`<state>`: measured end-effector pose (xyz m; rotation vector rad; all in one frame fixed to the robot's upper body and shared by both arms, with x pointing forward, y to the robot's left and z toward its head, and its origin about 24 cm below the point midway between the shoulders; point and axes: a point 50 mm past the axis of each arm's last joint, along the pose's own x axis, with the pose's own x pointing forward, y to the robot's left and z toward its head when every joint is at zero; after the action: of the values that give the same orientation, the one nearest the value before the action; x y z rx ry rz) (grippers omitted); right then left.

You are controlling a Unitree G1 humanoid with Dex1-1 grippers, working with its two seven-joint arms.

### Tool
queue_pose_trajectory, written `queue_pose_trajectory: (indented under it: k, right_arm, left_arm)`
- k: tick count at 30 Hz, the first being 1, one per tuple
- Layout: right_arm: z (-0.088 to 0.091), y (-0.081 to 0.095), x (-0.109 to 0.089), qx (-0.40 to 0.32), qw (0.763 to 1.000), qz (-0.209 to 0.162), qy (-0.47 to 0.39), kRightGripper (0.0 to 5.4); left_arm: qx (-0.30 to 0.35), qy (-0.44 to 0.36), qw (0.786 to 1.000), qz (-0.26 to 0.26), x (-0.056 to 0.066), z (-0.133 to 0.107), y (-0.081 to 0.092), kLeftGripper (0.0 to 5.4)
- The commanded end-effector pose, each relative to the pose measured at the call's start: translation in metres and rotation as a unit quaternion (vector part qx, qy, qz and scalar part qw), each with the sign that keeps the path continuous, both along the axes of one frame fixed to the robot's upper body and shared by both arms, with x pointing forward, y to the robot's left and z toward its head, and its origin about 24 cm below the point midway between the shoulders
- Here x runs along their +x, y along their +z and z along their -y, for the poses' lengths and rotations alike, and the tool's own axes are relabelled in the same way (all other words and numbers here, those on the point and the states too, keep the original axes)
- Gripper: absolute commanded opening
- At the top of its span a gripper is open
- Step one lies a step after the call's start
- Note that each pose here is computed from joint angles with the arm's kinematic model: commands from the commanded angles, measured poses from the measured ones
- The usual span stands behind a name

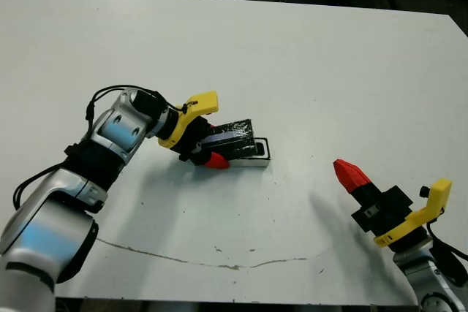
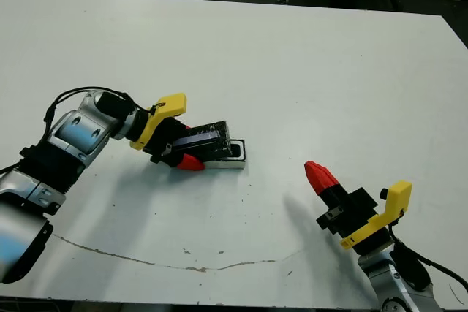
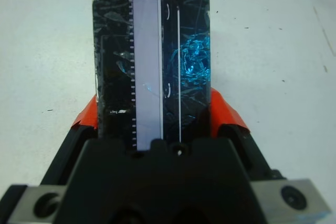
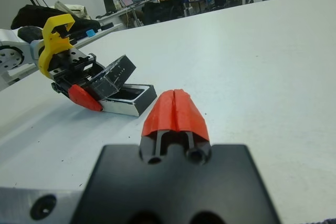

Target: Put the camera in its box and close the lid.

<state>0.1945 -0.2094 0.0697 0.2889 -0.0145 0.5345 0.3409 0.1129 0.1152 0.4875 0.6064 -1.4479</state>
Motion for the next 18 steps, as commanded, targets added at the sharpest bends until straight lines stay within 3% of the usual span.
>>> queue_pose_trajectory:
  k: [1, 18]
  right_arm:
    - [0.002, -0.002, -0.002, -0.006, 1.000, -0.011, -0.005, 0.00]
    - [0.007, 0.002, -0.001, -0.014, 1.000, 0.006, -0.009, 0.00]
  left_arm:
    - [0.011, -0.027, 0.997, -0.066, -0.014, 0.021, -0.034, 3.09]
    - [0.002, -0.079, 0.996, -0.050, -0.020, 0.049, -0.037, 3.09]
